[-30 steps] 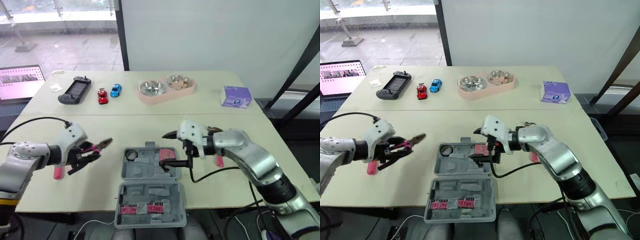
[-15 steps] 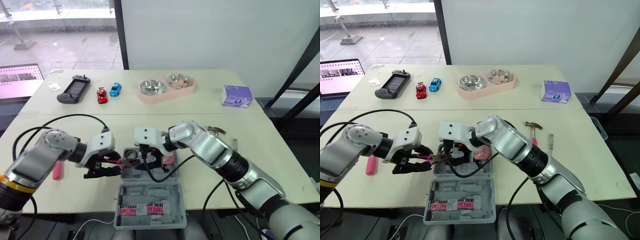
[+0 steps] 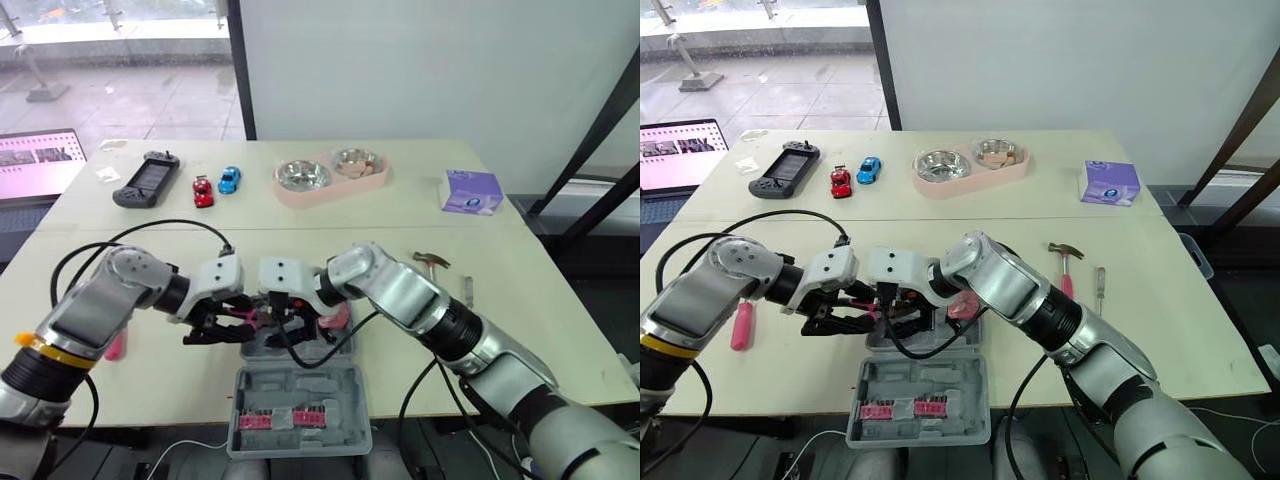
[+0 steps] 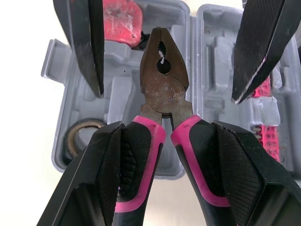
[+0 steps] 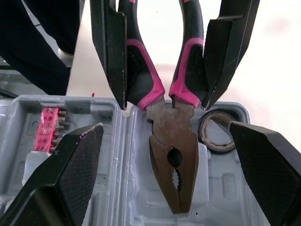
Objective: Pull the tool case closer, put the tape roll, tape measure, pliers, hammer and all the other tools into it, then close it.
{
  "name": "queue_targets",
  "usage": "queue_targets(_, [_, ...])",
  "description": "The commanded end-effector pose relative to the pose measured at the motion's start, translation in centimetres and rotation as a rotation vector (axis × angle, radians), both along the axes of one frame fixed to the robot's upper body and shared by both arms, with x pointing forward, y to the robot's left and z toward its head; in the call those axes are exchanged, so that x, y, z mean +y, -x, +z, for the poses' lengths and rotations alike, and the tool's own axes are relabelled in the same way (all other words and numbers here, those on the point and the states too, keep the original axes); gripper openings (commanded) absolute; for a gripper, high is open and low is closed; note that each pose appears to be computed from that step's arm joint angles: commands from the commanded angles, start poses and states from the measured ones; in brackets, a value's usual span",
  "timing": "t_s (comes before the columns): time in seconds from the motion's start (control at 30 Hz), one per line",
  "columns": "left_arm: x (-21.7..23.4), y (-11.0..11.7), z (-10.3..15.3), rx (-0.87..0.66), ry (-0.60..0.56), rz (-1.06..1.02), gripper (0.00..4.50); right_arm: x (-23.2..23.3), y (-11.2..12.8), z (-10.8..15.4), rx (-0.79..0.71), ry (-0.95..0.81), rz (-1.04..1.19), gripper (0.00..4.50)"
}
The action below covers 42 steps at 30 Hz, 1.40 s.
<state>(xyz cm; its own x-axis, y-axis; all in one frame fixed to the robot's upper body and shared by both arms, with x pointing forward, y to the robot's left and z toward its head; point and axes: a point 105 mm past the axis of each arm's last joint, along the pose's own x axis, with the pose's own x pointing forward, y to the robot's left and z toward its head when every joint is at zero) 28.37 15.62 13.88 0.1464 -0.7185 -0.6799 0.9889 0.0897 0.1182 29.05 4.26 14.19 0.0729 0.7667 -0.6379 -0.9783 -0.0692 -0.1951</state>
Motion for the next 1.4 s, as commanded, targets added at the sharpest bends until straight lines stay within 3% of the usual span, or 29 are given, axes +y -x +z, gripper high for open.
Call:
queue_targets(0.03, [-0.5, -0.1, 1.2, -0.048, 0.003, -0.028, 2.40, 0.5, -0.1, 1.5, -0.037, -0.039, 0.015, 4.24])
queue_targets(0.1, [-0.4, -0.1, 1.2, -0.051, 0.003, -0.027, 2.40, 0.5, 0.0, 1.5, -0.035, -0.040, 0.016, 3.69])
queue_targets(0.27, [-0.6, -0.1, 1.5, -0.052, 0.014, -0.026, 2.40, 0.6, 0.0, 1.3, -0.033, -0.042, 0.014, 1.27])
queue_targets(0.3, [-0.6, -0.1, 1.5, -0.052, 0.016, -0.025, 2.40, 0.6, 0.0, 1.3, -0.033, -0.042, 0.015, 1.01])
queue_targets(1.0, [-1.0, -0.4, 2.0, -0.073, 0.073, -0.019, 2.40, 0.3, -0.3, 0.9, -0.041, -0.037, 0.012, 1.01])
queue_targets(1.13, [-1.0, -0.2, 2.2, -0.075, 0.086, -0.025, 4.33, 0.2, -0.4, 0.8, -0.045, -0.031, 0.012, 1.01])
queue_targets(1.17, [-1.0, -0.2, 2.3, -0.073, 0.090, -0.026, 4.50, 0.2, -0.4, 0.8, -0.046, -0.030, 0.010, 1.01])
queue_targets(1.4, [0.0, 0.0, 3.6, -0.066, 0.146, 0.012, 4.50, -0.7, -1.2, -0.2, -0.062, 0.007, -0.017, 1.01])
